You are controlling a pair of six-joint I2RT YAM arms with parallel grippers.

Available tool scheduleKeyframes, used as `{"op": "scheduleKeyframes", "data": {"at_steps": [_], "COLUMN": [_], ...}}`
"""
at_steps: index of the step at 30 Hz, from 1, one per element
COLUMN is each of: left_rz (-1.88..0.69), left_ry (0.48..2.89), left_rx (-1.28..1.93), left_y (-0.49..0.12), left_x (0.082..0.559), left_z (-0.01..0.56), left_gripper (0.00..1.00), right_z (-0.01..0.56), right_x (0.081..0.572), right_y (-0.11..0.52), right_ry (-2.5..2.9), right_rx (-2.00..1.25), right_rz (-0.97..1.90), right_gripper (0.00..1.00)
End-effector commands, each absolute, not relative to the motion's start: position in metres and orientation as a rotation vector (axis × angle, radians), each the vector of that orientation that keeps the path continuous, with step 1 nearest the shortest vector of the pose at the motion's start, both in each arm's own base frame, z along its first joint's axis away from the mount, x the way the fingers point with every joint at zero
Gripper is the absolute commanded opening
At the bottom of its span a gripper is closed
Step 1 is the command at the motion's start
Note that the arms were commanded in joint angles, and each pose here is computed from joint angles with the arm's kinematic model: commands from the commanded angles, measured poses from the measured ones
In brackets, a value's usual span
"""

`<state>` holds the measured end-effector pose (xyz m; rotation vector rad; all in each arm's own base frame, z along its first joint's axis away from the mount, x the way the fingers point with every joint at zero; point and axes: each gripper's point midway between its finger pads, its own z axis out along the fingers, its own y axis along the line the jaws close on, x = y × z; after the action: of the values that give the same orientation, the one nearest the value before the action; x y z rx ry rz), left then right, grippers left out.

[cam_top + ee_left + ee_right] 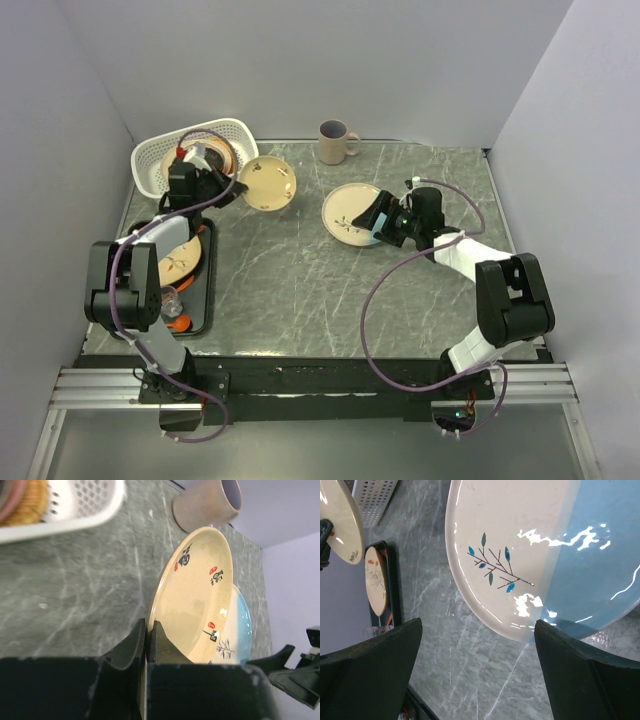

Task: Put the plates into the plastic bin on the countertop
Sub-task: Place the plate in the plastic bin.

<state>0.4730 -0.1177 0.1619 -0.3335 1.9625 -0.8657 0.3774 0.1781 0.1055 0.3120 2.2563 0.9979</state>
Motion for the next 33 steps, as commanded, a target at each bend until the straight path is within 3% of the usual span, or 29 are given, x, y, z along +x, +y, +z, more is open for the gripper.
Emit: {"op": "scheduleKeyframes", "data": {"at_steps": [1,33], "left_rz": [-0.902,-0.854], "left_ry": [1.845,1.748], "left_rx": [-0.338,-0.665], "left_y": [-0.102,0.008], "left_x": [0.482,0.531], "left_z": [0.205,0.216], "left_gripper": [0.01,0.01], "right_z": [0.125,0.116], "right_x": [0.378,0.379], "right_y": [0.177,0.174], "right_ry": [2.196,2.222], "right_rx": [0.254,0.259], "right_rz": [0.978,0.949], "right_gripper": [1.00,1.00]}}
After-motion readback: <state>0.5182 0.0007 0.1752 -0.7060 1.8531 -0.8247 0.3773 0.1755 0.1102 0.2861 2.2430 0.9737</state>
